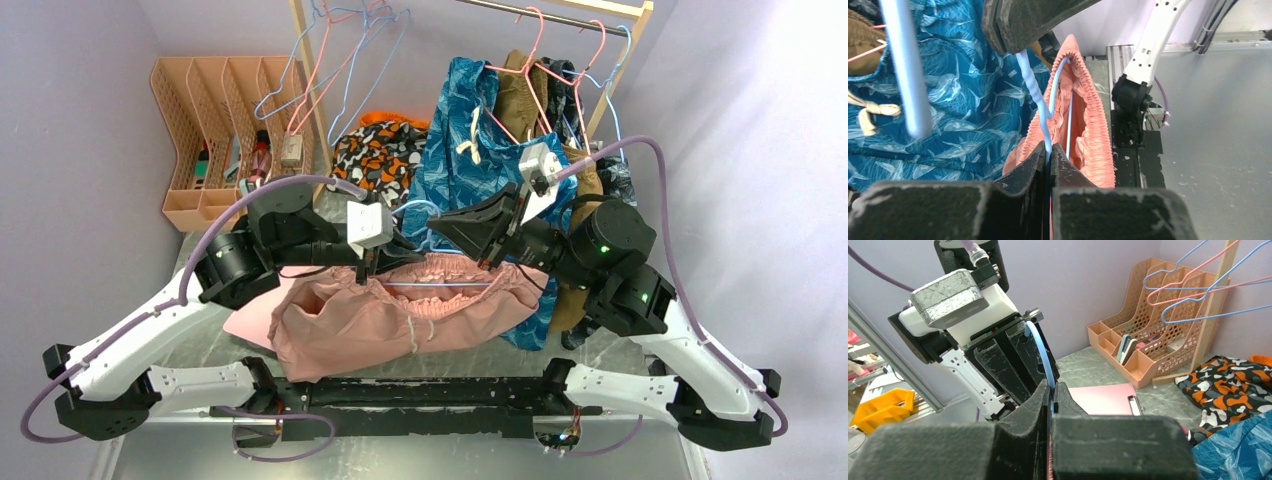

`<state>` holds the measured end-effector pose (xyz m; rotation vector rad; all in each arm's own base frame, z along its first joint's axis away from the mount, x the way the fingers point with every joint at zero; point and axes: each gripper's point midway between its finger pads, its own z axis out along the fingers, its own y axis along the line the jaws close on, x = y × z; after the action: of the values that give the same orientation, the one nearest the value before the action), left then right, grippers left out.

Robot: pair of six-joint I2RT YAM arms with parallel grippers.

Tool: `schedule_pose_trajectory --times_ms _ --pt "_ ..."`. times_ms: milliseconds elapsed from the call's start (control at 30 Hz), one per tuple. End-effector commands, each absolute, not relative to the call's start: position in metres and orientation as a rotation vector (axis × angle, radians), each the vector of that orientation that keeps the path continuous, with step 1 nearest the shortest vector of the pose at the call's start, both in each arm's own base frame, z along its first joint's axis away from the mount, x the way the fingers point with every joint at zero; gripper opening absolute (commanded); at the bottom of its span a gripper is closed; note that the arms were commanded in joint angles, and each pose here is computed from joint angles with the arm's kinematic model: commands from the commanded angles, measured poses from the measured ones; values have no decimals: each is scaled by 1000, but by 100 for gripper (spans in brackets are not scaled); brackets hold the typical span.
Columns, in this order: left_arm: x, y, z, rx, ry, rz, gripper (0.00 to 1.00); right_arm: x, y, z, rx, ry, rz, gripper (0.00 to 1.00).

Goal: Place the shorts on the hanger
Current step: Adjust the shorts on the hanger.

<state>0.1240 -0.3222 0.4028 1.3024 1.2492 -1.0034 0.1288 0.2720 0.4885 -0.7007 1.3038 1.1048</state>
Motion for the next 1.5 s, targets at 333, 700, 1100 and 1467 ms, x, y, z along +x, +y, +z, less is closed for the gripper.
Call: schedule_pose_trajectory --times_ms 333,700,1100,1467 --pt "159 -263 440 902 1233 -761 7 155 218 480 -408 1536 926 51" --pt "166 -240 445 795 1275 -704 7 178 228 427 -320 1755 818 50" --pt "160 -238 455 801 1250 -720 7 204 244 397 -258 1867 698 46" --pt "159 -242 457 818 1232 -730 7 207 253 394 -284 1882 687 12"
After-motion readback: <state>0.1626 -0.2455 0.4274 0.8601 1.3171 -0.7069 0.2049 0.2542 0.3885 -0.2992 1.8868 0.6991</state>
